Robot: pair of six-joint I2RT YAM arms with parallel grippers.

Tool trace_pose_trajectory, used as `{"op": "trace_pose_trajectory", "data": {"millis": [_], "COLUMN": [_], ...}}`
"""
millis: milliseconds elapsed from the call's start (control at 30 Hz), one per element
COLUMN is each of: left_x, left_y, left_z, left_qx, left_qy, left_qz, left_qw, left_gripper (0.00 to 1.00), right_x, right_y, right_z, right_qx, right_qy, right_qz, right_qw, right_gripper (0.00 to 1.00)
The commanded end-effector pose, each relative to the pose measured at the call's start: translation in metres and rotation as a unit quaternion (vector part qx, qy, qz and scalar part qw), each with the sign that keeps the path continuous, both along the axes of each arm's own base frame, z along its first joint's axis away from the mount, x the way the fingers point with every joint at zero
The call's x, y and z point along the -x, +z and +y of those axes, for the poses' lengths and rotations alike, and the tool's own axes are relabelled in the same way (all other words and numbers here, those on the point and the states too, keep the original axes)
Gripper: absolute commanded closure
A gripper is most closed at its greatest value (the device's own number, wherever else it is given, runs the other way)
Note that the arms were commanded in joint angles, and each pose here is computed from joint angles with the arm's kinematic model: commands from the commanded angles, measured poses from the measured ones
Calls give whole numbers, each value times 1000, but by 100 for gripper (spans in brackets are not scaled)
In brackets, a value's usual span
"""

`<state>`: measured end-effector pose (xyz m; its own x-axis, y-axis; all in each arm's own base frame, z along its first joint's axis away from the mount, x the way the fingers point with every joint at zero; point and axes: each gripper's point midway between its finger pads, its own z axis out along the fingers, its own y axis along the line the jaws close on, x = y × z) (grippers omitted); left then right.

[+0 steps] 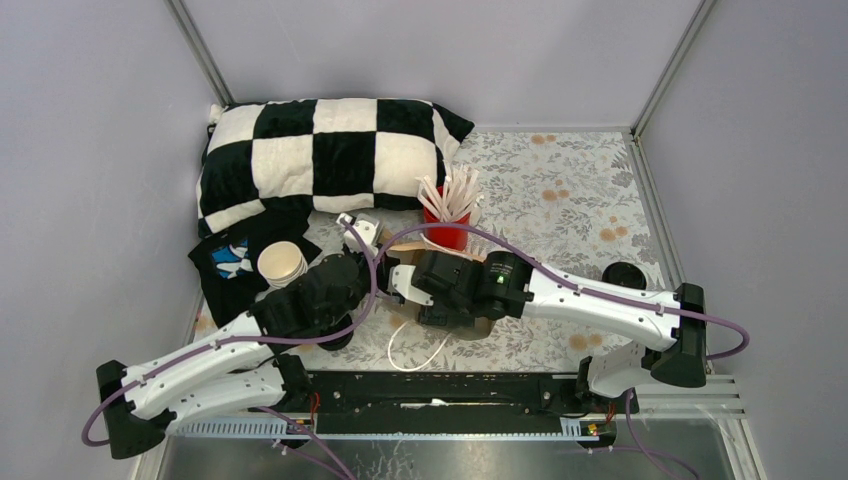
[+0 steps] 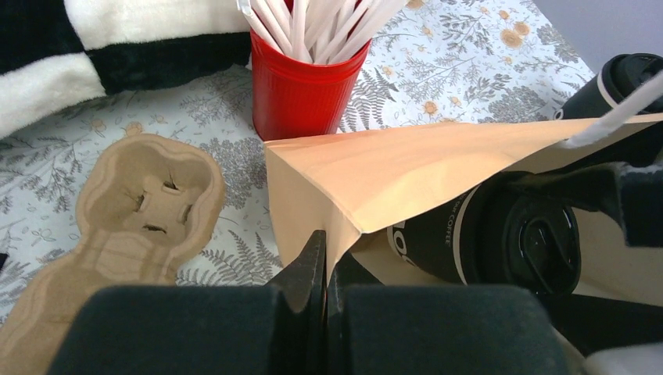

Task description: Pack the takeout coffee

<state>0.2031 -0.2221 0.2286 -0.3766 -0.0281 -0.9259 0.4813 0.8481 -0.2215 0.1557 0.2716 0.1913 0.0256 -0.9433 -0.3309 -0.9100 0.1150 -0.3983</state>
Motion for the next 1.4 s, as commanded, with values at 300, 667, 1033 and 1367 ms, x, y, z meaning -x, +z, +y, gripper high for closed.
{"op": "trace_pose_trajectory", "data": {"millis": [300,667,1033,1367], "left_x": [-15,-8,-4,6], "left_y": [0,2,12,18], "left_z": [-9,-1,-7,-17], "left_qx": [-36,-31,-26,-26], "left_qy": [-2,-3,-26,-68], "left_qz": [-33,-25,-29,-19], "left_qw": [999,999,999,997], "left_gripper": [100,100,100,100], "right_x": [-17,-22,-39,-48], "right_y": [38,20,-1,-14], "right_z": [-29,-54,-57,-53], "right_qx": [0,56,64,23], "right_qy": [-30,-23,-49,-54], "right_qz": [-61,-77,-98,-69], "right_qw": [998,995,992,996], "right_gripper": [69,70,71,71]}}
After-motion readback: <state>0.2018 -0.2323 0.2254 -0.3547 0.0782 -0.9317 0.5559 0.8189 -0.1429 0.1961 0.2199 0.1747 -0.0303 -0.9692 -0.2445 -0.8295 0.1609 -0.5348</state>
